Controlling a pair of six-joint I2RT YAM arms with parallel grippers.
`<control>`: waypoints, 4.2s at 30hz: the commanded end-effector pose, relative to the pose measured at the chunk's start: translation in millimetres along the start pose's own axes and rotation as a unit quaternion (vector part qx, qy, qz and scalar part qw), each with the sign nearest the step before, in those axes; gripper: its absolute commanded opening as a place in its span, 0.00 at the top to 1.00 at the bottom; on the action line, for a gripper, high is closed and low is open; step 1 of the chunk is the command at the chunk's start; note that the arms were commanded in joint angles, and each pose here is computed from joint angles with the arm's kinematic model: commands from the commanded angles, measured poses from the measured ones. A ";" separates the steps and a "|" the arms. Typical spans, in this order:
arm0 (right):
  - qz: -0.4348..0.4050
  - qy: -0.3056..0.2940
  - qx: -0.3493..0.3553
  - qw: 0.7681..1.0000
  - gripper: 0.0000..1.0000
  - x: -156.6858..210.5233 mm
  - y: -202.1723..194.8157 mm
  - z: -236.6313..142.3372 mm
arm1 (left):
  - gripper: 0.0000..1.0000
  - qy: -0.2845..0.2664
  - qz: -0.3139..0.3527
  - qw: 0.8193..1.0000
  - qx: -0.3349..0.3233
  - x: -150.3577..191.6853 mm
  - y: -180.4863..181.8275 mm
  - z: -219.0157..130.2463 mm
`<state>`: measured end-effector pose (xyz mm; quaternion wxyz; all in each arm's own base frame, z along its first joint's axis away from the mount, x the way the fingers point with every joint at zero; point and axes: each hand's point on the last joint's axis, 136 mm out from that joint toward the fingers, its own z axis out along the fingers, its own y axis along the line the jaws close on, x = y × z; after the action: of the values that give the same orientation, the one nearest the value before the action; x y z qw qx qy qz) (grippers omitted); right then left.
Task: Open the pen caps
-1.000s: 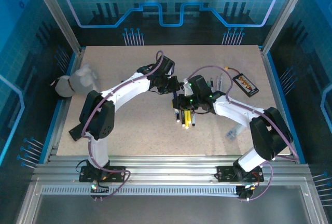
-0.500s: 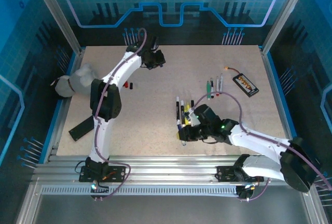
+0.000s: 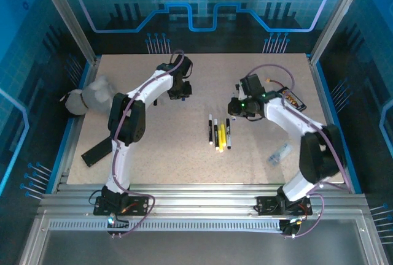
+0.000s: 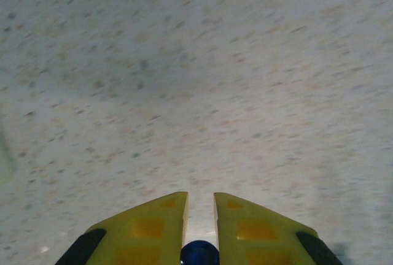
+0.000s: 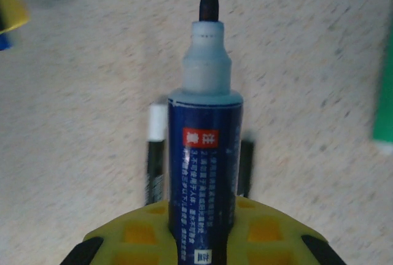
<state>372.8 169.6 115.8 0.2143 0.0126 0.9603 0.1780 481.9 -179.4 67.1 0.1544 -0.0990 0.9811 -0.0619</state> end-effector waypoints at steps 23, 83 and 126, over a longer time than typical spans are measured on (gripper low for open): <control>-0.072 0.113 0.239 0.962 0.99 -21.5 -93.0 77.5 | 0.92 0.040 0.035 0.984 -0.170 15.3 85.5 37.6; -0.038 0.012 0.056 0.998 0.43 77.6 5.4 -23.1 | 0.60 0.001 0.070 0.994 0.089 74.5 -108.1 -30.1; -0.031 0.032 0.074 0.996 0.44 81.9 -8.0 -1.6 | 0.63 0.061 0.102 0.993 0.018 113.1 -103.9 37.7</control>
<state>298.6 172.4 86.1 0.1912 -0.0117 0.9765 0.0988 412.0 -309.6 26.2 0.1157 0.0049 0.9894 -0.0872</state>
